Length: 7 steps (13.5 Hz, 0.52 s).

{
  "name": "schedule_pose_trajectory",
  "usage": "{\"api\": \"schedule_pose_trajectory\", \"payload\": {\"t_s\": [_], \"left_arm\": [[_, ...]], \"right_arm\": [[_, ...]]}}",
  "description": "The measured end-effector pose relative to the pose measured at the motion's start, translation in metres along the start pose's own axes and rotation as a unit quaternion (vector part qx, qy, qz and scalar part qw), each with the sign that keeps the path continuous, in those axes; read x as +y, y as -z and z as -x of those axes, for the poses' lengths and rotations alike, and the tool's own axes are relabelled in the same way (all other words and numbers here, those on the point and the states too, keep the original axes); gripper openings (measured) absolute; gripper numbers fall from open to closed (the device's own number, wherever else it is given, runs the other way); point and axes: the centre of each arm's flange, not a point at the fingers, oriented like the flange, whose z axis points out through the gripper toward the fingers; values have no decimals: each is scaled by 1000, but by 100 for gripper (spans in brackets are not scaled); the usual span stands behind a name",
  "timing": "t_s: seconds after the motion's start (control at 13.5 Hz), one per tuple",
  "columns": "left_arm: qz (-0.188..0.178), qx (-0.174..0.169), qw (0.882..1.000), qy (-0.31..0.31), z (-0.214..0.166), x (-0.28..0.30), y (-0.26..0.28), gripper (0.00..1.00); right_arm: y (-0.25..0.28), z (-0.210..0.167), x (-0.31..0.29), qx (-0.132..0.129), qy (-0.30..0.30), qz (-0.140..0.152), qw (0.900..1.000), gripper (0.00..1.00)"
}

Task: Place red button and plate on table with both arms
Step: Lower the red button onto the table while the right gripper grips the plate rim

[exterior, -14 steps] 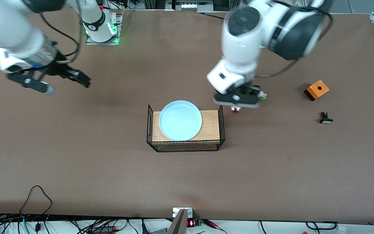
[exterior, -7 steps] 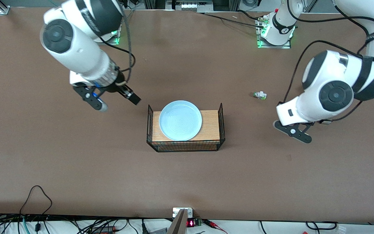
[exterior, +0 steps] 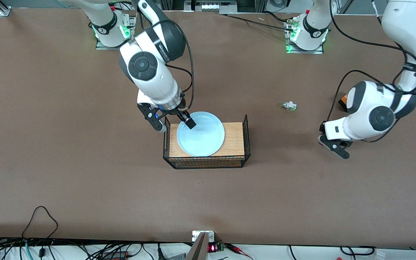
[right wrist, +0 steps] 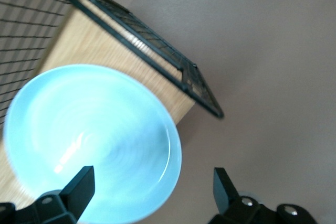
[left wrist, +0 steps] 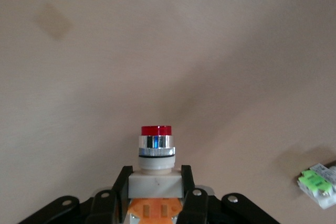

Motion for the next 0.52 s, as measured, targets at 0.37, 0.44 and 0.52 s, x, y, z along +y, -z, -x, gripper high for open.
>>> {"api": "schedule_pose_trajectory", "payload": {"t_s": [0.37,0.44,0.52], "left_arm": [[-9,44,999,5,19,9,-33,44],[-10,45,999,6,20,7,-33,54],[-10,46,999,8,20,6,-32,64]], "right_arm": [[-39,-14,-1,2,-10,21,1000,100],[-41,-14,-2,3,-10,19,1000,96],[-42,-15,-2,3,-10,18,1000,96]]}}
